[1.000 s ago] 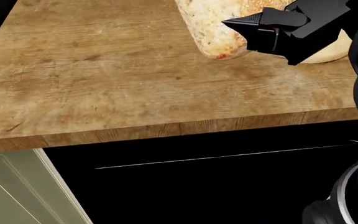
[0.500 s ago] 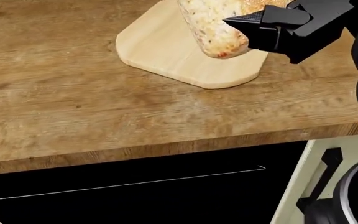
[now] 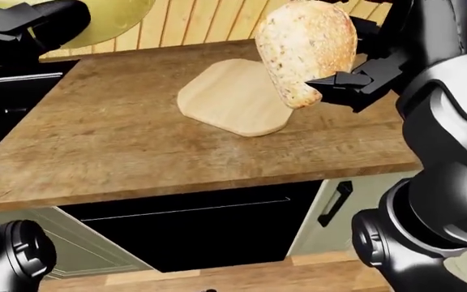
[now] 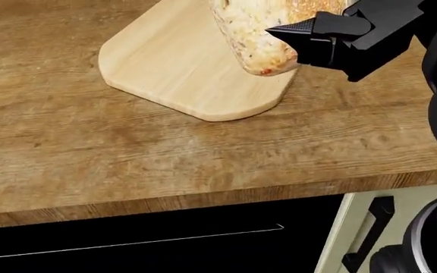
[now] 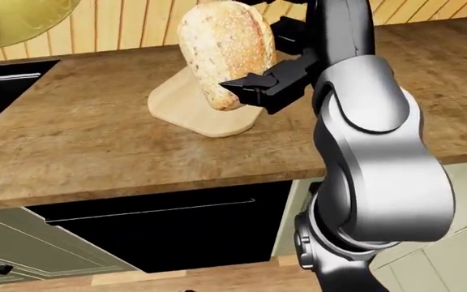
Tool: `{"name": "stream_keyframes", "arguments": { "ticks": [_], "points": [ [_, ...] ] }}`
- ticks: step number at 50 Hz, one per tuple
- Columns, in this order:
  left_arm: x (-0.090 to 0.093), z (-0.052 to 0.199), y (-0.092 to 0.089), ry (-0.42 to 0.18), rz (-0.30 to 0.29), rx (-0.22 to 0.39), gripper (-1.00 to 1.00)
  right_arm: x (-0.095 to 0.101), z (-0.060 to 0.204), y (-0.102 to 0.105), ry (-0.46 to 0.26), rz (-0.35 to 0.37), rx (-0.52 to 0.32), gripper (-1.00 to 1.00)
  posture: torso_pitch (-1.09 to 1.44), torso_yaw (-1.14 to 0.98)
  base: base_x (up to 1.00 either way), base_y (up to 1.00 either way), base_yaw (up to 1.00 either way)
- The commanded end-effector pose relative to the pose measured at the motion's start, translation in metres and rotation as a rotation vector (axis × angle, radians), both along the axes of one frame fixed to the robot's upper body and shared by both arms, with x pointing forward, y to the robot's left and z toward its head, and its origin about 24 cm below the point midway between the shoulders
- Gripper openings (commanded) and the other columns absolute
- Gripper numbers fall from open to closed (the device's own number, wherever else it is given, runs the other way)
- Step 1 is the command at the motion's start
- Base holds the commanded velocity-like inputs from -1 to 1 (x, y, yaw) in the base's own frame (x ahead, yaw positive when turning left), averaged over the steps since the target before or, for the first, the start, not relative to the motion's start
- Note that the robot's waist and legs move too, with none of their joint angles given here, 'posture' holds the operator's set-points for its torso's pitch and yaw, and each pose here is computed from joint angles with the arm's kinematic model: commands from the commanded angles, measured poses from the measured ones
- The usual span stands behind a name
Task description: Place the bread and cheese on the cutting board.
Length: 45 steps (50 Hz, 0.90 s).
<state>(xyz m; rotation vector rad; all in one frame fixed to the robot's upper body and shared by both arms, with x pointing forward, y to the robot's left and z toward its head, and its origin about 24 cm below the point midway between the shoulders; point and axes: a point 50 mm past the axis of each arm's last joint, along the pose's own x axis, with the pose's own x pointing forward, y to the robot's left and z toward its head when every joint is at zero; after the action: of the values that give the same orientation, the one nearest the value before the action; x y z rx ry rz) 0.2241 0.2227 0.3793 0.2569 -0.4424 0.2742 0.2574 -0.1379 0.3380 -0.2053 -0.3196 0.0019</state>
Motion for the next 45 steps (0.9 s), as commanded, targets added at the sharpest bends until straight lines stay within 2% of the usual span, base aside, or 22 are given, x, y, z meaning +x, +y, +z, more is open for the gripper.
{"name": "stream_keyframes", "arguments": {
  "ticks": [1, 18, 24, 29, 38, 45],
  "points": [
    [-0.0095, 0.0115, 0.0046, -0.092, 0.031, -0.013, -1.00, -0.0054, 0.0106, 0.0021, -0.066, 0.009, -0.004, -1.00, 0.00, 0.00, 0.00, -0.59, 0.00],
    [-0.0111, 0.0098, 0.0020, -0.090, 0.026, -0.009, -1.00, -0.0088, 0.0086, 0.0041, -0.067, 0.024, -0.012, -1.00, 0.00, 0.00, 0.00, -0.12, 0.00],
    [-0.0015, 0.0058, 0.0018, -0.076, 0.027, -0.004, -1.00, -0.0012, 0.0071, 0.0020, -0.061, 0.026, 0.002, -1.00, 0.00, 0.00, 0.00, 0.00, 0.00],
    [-0.0059, 0.0093, 0.0032, -0.084, 0.030, -0.005, -1.00, -0.0020, 0.0071, -0.0008, -0.059, 0.005, 0.001, -1.00, 0.00, 0.00, 0.00, 0.00, 0.00],
    [-0.0056, 0.0057, 0.0008, -0.076, 0.024, -0.001, -1.00, -0.0036, 0.0051, -0.0002, -0.055, 0.007, 0.002, -1.00, 0.00, 0.00, 0.00, 0.00, 0.00],
    [-0.0085, 0.0092, 0.0057, -0.081, 0.032, -0.009, -1.00, -0.0034, 0.0055, 0.0010, -0.041, 0.005, -0.004, -1.00, 0.00, 0.00, 0.00, 0.00, 0.00]
  ]
}}
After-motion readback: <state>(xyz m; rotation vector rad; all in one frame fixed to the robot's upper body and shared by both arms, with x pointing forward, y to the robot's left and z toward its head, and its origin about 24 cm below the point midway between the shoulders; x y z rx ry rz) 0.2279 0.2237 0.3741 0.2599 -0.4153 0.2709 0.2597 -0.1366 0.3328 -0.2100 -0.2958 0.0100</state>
